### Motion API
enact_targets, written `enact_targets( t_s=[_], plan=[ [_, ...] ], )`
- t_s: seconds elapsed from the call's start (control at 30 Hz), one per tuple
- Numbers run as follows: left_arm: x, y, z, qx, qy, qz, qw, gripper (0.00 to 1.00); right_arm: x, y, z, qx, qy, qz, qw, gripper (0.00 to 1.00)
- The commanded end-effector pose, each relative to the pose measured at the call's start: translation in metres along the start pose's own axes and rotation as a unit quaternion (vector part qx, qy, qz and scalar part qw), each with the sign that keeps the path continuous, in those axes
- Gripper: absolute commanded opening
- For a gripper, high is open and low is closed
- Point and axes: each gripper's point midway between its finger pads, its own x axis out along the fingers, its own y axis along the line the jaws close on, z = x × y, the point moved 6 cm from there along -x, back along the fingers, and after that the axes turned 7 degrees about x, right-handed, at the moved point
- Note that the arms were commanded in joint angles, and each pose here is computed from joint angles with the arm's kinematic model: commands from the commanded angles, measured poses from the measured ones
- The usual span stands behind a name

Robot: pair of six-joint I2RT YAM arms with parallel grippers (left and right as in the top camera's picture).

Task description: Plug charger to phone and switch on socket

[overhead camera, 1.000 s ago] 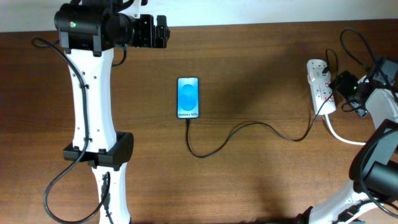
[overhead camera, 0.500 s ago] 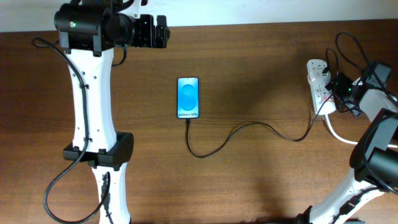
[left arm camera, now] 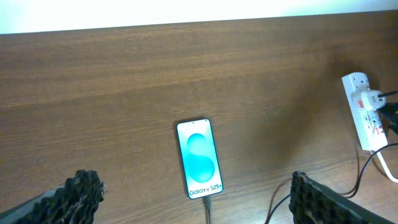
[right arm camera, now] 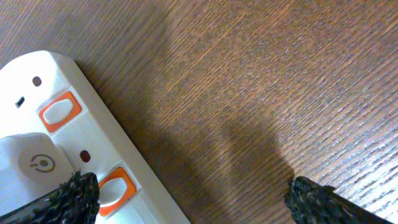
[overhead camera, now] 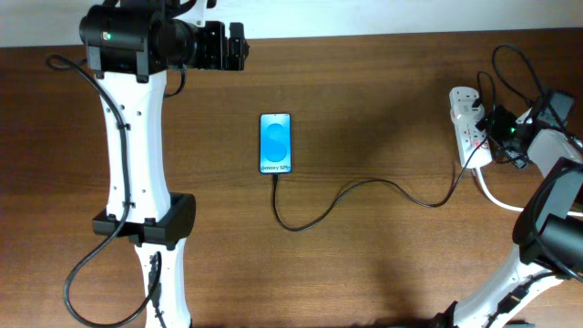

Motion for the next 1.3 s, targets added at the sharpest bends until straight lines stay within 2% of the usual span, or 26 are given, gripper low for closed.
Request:
enact_targets(
  t_s=[0.0, 0.27, 0.53, 1.03, 1.27],
  plan=[
    [-0.008, 0.001, 0.002, 0.005, -0.011, 0.005, 1.0, 0.99, 0.022, -0.012, -0.036, 0.007, 0.076, -0.011, 0.997, 0.99],
    [-0.008, 0.001, 0.002, 0.005, -0.011, 0.005, 1.0, 0.99, 0.021, -0.015, -0.04, 0.005, 0.086, -0.017, 0.996, 0.99],
    [-0.008, 0.001, 0.002, 0.005, -0.011, 0.005, 1.0, 0.99, 0.017, -0.023, -0.013, 0.035, 0.043, -0.016, 0.998, 1.0],
    [-0.008, 0.001, 0.002, 0.005, -0.011, 0.005, 1.0, 0.99, 0.021, -0.011, -0.034, -0.011, 0.062, -0.043, 0.997, 0.99],
    [-0.008, 0.001, 0.002, 0.005, -0.011, 0.005, 1.0, 0.99, 0.021, -0.007, -0.038, -0.026, 0.076, -0.022, 0.997, 0.99]
  ],
)
